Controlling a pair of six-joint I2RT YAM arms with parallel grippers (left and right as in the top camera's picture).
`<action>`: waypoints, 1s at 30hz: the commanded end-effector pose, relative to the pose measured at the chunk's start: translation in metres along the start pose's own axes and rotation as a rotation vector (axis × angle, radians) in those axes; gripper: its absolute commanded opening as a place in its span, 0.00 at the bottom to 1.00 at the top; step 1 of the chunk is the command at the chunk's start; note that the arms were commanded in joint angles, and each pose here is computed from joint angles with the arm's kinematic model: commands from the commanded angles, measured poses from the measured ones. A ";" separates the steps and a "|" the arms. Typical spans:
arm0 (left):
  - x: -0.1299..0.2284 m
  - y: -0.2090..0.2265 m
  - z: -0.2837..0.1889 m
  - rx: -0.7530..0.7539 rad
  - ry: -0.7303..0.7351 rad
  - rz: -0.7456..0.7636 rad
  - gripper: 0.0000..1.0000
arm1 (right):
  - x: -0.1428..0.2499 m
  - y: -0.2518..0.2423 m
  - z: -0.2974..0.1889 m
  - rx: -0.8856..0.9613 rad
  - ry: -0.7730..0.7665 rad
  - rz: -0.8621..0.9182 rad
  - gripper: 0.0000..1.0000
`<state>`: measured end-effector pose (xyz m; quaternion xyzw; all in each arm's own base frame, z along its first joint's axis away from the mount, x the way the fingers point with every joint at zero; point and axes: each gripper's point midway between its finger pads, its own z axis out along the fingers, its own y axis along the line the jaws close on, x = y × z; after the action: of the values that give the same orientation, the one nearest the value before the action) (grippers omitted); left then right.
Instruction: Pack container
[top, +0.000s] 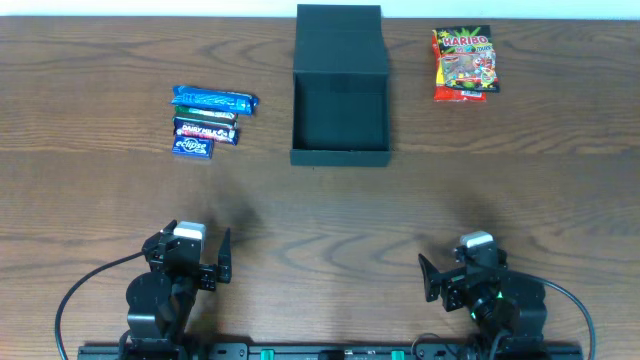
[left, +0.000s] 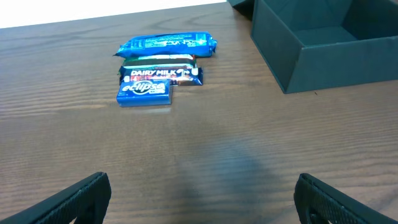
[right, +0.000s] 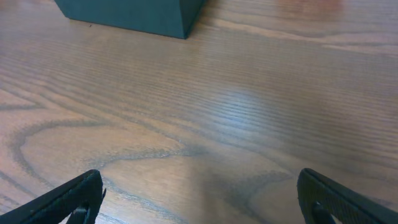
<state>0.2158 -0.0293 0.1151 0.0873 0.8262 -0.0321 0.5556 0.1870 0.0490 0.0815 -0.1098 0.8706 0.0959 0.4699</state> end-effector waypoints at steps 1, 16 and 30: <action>0.007 -0.001 0.003 0.008 0.013 -0.006 0.95 | 0.001 0.003 0.001 -0.011 -0.002 0.006 0.99; 0.007 -0.001 0.003 0.008 0.013 -0.006 0.95 | 0.001 -0.005 0.001 0.034 0.002 0.006 0.99; 0.007 -0.001 0.003 0.008 0.013 -0.006 0.95 | 0.001 -0.005 0.001 0.034 0.002 0.006 0.99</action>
<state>0.2159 -0.0293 0.1152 0.0873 0.8261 -0.0321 0.5558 0.1886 0.0422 0.0807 -0.1003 0.8731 0.0780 0.4707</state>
